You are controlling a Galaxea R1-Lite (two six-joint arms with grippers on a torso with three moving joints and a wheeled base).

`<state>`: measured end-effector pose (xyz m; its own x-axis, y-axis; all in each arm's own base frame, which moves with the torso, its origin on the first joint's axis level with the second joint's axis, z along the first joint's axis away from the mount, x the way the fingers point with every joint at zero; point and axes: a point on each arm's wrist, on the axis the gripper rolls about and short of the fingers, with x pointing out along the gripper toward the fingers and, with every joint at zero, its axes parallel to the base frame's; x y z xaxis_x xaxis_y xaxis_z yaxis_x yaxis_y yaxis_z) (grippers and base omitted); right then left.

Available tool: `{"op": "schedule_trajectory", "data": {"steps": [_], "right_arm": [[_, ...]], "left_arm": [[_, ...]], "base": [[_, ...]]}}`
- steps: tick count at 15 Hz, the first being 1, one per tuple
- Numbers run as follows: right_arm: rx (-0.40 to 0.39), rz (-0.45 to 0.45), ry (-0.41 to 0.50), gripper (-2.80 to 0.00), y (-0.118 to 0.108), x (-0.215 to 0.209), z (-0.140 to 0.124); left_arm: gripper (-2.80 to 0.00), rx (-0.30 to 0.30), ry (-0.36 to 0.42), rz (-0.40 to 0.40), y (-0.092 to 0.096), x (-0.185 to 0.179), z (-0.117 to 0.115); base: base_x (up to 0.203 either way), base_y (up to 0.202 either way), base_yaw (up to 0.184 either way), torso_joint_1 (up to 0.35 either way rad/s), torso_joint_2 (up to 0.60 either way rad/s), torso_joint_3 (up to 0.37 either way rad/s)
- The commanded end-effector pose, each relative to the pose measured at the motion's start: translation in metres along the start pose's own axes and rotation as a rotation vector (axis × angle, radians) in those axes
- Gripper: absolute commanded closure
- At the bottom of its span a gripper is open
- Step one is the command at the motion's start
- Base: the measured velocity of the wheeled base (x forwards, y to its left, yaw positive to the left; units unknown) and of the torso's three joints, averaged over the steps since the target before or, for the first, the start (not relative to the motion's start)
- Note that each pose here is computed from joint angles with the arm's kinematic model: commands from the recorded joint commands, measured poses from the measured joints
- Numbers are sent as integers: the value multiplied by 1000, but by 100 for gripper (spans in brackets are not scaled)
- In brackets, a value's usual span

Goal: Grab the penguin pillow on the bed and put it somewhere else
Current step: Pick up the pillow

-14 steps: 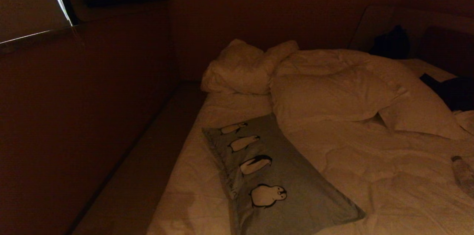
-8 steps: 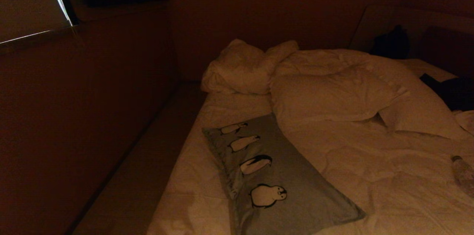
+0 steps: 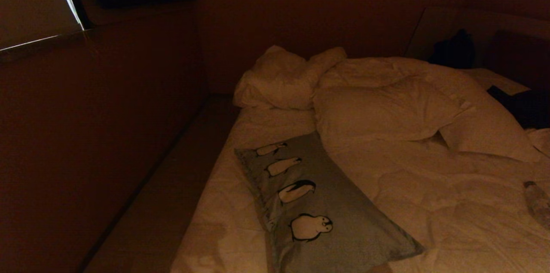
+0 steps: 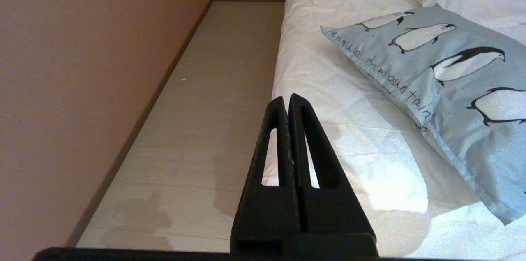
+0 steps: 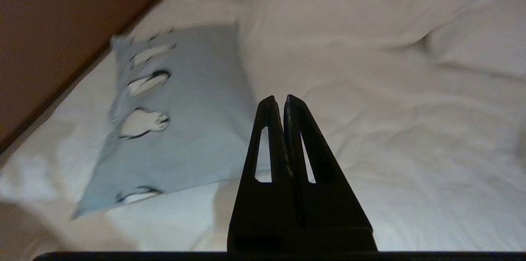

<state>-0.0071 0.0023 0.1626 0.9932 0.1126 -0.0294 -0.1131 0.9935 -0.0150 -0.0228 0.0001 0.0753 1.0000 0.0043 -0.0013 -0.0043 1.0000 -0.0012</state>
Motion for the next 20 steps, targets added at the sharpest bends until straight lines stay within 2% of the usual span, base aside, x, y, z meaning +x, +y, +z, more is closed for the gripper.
{"op": "schedule_trajectory", "data": {"steps": [1,3,6,9,13,14,17,20], "right_arm": [[26,32,169,0,-4,43,18],[42,74,241,0,-8,87,28],[71,153,341,0,-12,159,26],[101,222,441,0,-11,227,8],[95,315,463,0,9,286,-21],[85,334,469,-280,15,298,-32],[58,381,466,-280,32,331,-57],[36,424,472,-280,50,346,-77]], "left_arm": [[0,0,0,2,0,0,0],[0,1,0,0,0,0,0],[0,0,-1,2,0,0,0],[0,0,0,2,0,0,0],[0,0,-1,1,0,0,0],[0,0,0,1,0,0,0],[0,0,0,2,0,0,0],[0,0,0,0,0,0,0]], "base": [[0,0,0,0,0,0],[0,0,0,0,0,0],[0,0,0,0,0,0],[0,0,0,0,0,0],[0,0,0,0,0,0],[0,0,0,0,0,0],[0,0,0,0,0,0],[0,0,0,0,0,0]]}}
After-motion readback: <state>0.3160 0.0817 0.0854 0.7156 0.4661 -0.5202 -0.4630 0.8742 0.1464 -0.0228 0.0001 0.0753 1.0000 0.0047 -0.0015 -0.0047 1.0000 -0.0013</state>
